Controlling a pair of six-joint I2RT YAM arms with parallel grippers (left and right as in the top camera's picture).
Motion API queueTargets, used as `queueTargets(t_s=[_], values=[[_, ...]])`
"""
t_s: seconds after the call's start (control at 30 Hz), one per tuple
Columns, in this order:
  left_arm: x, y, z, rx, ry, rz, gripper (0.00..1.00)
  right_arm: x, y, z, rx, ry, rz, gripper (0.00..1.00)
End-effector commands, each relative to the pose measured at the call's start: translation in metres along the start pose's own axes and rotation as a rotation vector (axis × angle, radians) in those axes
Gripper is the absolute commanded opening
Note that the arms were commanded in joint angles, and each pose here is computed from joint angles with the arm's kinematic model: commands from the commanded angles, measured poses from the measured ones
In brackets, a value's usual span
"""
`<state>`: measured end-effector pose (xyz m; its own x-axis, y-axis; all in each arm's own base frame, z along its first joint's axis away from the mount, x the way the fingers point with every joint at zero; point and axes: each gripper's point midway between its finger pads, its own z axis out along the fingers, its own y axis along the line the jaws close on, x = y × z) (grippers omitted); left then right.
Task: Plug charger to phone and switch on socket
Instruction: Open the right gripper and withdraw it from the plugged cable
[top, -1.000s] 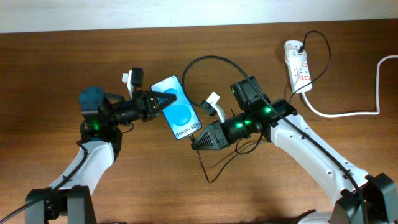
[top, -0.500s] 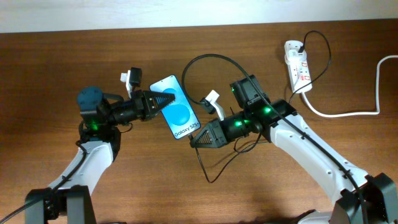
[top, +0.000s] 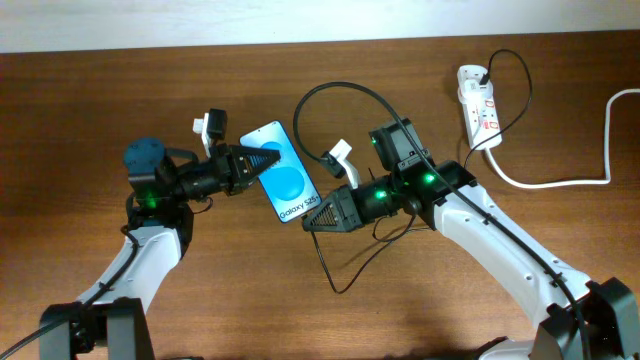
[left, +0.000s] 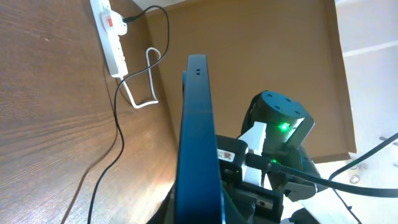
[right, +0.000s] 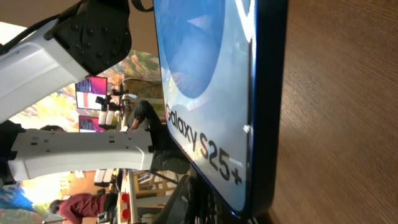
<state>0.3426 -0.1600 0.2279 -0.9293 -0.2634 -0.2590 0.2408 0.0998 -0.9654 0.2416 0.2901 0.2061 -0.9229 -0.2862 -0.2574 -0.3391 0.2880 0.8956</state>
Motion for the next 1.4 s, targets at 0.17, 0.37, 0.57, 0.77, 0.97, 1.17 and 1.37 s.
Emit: queueTargets(t_s=[0.17, 0.37, 0.57, 0.77, 0.97, 1.17, 1.37], values=[[0.054, -0.017, 0.006, 0.089, 0.273, -0.054, 0.0, -0.019, 0.009, -0.006, 0.009, -0.06, -0.061, 0.04], [0.051, -0.016, 0.007, 0.082, 0.26, -0.066, 0.0, -0.014, 0.006, -0.006, 0.015, -0.043, -0.025, 0.05], [0.051, -0.016, 0.007, 0.081, 0.258, -0.066, 0.0, -0.008, 0.007, -0.006, 0.006, -0.024, 0.005, 0.17], [0.046, -0.014, 0.008, 0.075, 0.226, -0.017, 0.0, -0.008, 0.011, -0.008, -0.023, -0.019, 0.009, 0.43], [0.037, -0.01, 0.004, 0.056, 0.18, -0.035, 0.0, -0.021, 0.005, -0.04, -0.071, -0.087, 0.054, 0.81], [0.03, -0.008, 0.002, 0.032, 0.152, -0.211, 0.0, -0.034, -0.021, -0.082, -0.035, -0.197, 0.157, 0.95], [0.01, -0.004, 0.005, 0.007, 0.065, -0.193, 0.0, -0.042, -0.037, -0.113, -0.007, -0.283, 0.19, 0.99]])
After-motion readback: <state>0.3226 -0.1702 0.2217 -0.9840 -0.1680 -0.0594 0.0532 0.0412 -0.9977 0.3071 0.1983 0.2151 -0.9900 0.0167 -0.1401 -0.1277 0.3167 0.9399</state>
